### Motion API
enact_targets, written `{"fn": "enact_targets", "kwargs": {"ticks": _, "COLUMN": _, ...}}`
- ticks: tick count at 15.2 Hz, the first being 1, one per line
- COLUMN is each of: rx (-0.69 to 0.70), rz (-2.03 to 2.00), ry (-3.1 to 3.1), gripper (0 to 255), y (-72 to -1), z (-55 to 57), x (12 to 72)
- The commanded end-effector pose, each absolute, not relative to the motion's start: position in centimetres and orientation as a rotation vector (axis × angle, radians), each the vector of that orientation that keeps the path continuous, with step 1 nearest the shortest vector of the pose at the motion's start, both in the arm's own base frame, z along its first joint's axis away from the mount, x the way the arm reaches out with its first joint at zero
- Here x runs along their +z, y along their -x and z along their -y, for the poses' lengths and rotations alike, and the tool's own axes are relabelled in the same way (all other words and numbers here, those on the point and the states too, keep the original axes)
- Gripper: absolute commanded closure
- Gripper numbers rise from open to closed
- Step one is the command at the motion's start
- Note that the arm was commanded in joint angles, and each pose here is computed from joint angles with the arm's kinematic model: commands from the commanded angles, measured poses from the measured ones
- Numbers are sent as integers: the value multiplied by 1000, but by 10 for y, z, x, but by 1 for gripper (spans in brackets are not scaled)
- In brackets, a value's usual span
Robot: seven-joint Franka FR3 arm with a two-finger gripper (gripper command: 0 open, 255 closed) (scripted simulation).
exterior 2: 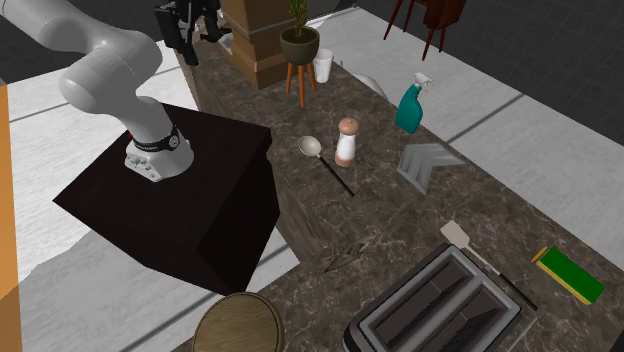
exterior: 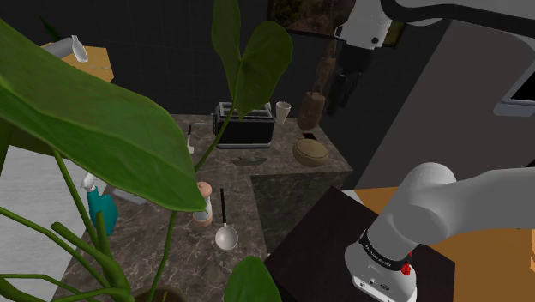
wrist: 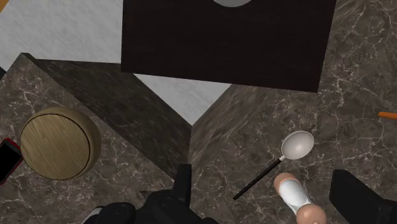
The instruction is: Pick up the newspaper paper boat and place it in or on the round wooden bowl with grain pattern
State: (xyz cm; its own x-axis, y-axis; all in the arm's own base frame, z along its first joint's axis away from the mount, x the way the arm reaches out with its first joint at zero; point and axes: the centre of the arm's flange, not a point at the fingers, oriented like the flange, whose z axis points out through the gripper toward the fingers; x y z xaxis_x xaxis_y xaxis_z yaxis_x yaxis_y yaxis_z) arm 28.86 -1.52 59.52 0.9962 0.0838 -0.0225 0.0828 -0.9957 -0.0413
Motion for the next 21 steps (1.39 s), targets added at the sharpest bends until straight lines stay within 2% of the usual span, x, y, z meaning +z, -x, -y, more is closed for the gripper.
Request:
{"fn": "enact_targets", "kwargs": {"ticks": 1, "rx": 38, "rz": 129, "ry": 3098, "gripper": 0, "y": -289, "z": 15, "x": 595}}
{"fn": "enact_targets", "kwargs": {"ticks": 21, "rx": 25, "rz": 599, "ry": 3017, "gripper": 0, "y": -441, "z": 108, "x": 399}}
